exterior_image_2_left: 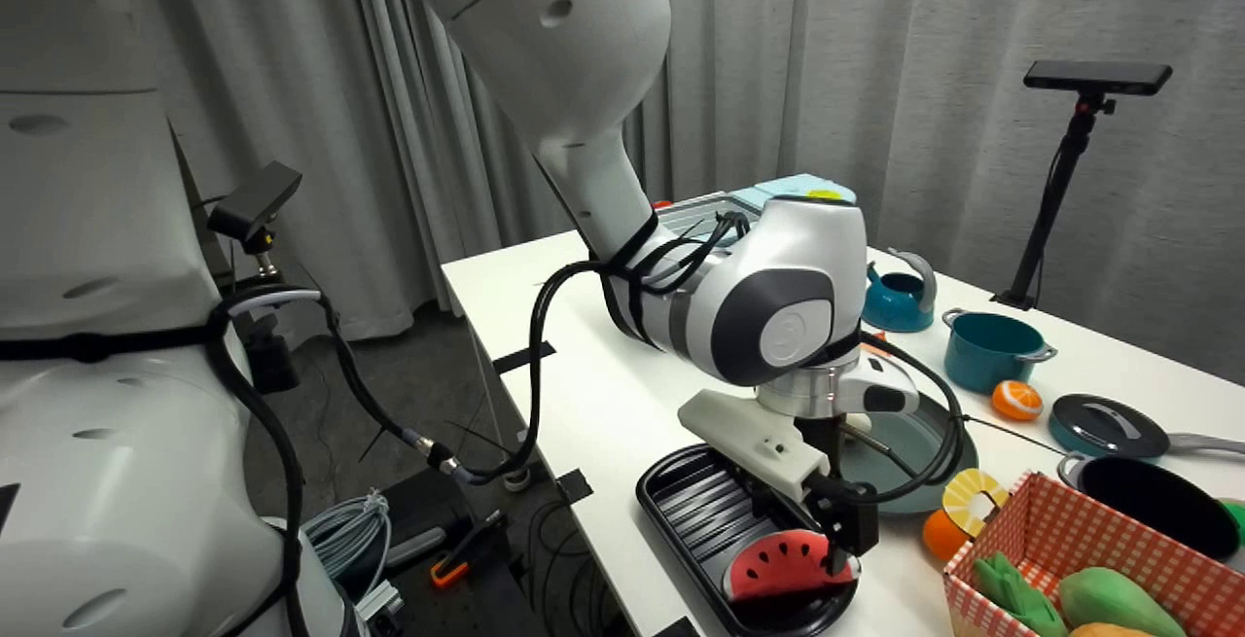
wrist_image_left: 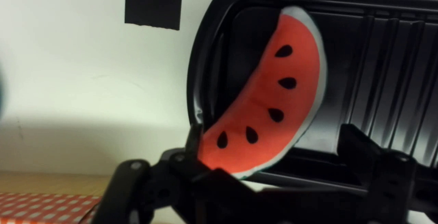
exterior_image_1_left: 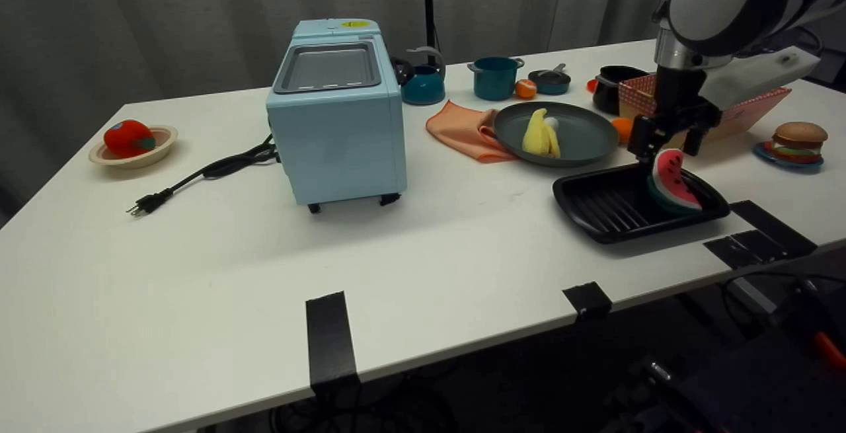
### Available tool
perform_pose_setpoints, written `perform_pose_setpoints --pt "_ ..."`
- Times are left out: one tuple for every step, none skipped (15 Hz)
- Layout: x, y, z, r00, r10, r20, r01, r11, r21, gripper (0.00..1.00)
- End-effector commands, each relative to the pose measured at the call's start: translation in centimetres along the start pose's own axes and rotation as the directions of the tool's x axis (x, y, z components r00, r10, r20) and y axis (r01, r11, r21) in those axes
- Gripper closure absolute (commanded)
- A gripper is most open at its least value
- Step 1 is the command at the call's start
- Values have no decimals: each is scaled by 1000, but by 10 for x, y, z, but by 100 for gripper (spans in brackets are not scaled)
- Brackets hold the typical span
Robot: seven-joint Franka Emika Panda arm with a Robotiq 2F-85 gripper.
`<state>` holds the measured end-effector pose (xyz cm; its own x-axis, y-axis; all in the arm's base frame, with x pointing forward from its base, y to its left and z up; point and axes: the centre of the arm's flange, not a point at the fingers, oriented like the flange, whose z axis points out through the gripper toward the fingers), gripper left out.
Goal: Get the objects from the black and grey trays and put them in the brown box
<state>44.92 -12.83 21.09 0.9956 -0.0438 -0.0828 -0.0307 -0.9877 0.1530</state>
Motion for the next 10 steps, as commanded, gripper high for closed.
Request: perform_pose_setpoints --pt "4 -1 23 1000 -12 -2 11 999 -39 0" --pt "4 -1 27 1000 -12 0 12 999 -40 25" --pt "4 -2 30 1000 -16 6 16 999 -41 26" --pt "3 -2 32 1000 -16 9 16 999 -39 35" --pt "3 -2 33 1000 -16 13 17 999 -35 42" --pt "2 -3 33 1000 -16 16 17 999 -32 51" --pt "2 -3 32 1000 -17 17 18 999 -28 58" --pt "1 -4 29 1000 -19 12 19 1000 -24 65" --pt "0 -6 25 1000 -21 7 22 1000 -21 73" --pt "-1 -8 20 1000 -24 -2 24 1000 -15 80"
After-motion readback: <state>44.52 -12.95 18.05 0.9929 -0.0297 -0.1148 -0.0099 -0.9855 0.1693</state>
